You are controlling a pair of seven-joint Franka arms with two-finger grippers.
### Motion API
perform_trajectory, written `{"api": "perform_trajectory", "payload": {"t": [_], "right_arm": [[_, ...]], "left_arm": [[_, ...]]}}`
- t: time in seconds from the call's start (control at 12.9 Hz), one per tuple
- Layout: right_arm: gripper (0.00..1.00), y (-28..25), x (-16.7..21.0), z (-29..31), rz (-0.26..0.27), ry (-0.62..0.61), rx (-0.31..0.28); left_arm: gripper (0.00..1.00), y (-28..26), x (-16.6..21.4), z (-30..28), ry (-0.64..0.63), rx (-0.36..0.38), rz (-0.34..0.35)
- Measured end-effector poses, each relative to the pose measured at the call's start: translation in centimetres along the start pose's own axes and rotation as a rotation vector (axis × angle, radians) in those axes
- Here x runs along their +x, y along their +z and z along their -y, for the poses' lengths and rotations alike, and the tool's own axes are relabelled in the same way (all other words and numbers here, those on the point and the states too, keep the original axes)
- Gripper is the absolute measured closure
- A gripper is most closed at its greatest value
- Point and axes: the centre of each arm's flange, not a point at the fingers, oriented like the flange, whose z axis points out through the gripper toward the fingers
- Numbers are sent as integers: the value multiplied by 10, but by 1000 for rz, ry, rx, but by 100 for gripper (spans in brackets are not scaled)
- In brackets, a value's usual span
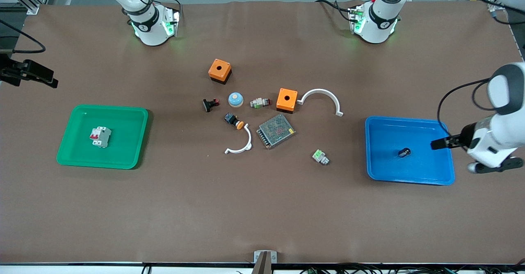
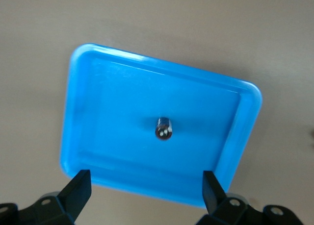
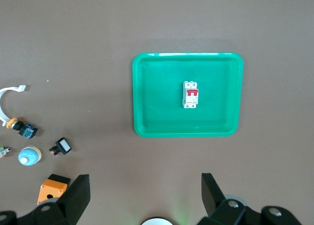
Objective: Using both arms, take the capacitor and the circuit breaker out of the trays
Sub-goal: 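Grasp the capacitor with the left gripper while the right gripper grasps the breaker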
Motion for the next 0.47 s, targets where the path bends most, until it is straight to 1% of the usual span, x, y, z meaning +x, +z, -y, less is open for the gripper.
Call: {"api": "perform_trajectory", "payload": {"t": [0.08, 0.23, 0.31, 0.47], "right_arm": [[0, 11, 5, -10, 18, 18, 1], [0, 53, 24, -42, 64, 26, 8], [0, 80, 35, -59, 72, 12, 13], [0, 137, 50, -86, 65, 8, 19]], "left_arm": [[0, 22, -1, -1, 2, -2, 13], [0, 59, 0, 1, 4, 2, 45], [0, 76, 2, 3, 4, 2, 58], [0, 105, 2, 5, 4, 0, 80]]}}
